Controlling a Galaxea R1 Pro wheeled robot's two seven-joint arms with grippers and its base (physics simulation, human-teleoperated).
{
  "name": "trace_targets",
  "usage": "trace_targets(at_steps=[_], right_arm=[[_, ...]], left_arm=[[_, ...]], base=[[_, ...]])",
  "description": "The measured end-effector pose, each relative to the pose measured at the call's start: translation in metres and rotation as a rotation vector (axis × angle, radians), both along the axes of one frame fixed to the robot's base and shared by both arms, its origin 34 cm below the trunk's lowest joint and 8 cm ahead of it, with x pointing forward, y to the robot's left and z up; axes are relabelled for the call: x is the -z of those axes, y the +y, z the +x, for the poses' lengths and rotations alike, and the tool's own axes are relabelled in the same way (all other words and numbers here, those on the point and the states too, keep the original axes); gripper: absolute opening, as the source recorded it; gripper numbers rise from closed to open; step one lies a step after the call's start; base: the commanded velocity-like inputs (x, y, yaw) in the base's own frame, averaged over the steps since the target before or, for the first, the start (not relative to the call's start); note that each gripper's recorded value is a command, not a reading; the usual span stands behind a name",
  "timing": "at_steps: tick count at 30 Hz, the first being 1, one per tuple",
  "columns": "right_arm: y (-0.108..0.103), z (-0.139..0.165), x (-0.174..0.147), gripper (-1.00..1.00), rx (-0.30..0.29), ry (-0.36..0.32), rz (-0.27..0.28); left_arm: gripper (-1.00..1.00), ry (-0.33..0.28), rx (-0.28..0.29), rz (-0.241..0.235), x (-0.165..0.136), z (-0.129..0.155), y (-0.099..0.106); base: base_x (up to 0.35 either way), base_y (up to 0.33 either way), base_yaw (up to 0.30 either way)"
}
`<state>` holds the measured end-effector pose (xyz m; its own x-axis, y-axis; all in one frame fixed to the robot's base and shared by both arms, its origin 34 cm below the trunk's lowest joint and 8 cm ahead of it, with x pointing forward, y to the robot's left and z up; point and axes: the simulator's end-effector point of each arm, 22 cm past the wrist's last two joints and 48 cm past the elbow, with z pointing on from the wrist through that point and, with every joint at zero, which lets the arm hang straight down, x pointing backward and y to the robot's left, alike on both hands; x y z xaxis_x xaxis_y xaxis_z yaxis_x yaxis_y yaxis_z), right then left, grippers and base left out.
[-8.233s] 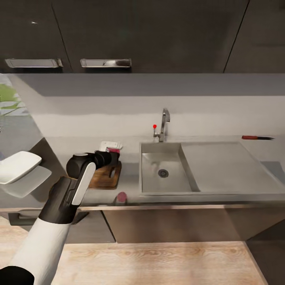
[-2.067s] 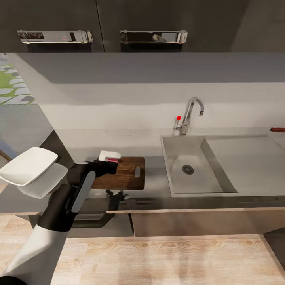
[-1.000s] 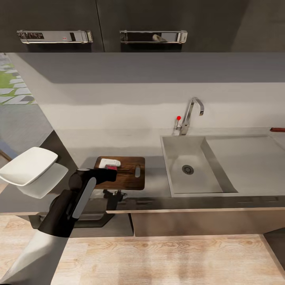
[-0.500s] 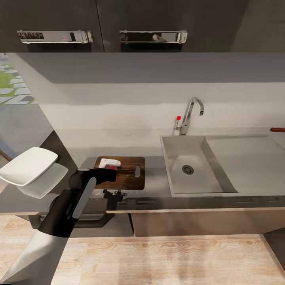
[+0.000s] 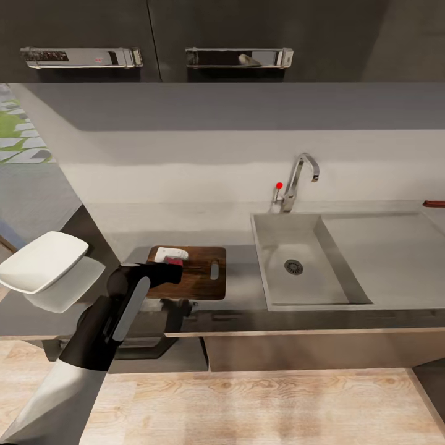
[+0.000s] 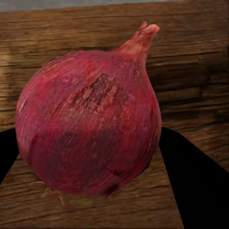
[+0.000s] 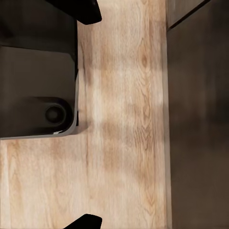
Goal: In the kitchen, take the Vidalia onion out of the sink, dice it on the chopping board with the paring knife, put the diced onion into the bowl on the countertop, then place both the paring knife and the chopping board into the sink.
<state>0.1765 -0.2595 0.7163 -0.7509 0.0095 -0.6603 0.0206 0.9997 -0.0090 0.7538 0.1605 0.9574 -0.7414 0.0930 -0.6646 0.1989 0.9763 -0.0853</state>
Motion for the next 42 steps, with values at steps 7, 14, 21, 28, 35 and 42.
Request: trace_targets(at_steps=[7, 14, 21, 28, 35, 42], right_arm=[[0.0, 0.0, 0.0, 1.0, -0.001, 0.0, 0.0], [0.0, 0.0, 0.0, 1.0, -0.001, 0.001, 0.0], [0.0, 0.0, 0.0, 1.0, -0.001, 0.001, 0.0], [0.0, 0.0, 0.0, 1.0, -0.001, 0.001, 0.0], [0.0, 0.0, 0.0, 1.0, -0.001, 0.001, 0.0], [0.0, 0.0, 0.0, 1.0, -0.001, 0.001, 0.0]], left_arm=[[-1.0, 0.001, 0.002, 0.001, 0.001, 0.0, -0.001], [-1.0, 0.002, 0.004, 0.001, 0.001, 0.0, -0.001], [1.0, 0.0, 0.005, 0.001, 0.0, 0.0, -0.002], [1.0, 0.004, 0.004, 0.001, 0.002, -0.001, -0.001], [1.0, -0.002, 0.003, -0.001, -0.001, 0.0, -0.001], [1.0, -0.065, 0.003, -0.016, -0.027, 0.007, -0.003]], base=[[0.083, -0.011, 0.0], [0.002, 0.0, 0.0], [0.0, 0.0, 0.0], [0.0, 0.0, 0.0], [0.0, 0.0, 0.0], [0.0, 0.0, 0.0]])
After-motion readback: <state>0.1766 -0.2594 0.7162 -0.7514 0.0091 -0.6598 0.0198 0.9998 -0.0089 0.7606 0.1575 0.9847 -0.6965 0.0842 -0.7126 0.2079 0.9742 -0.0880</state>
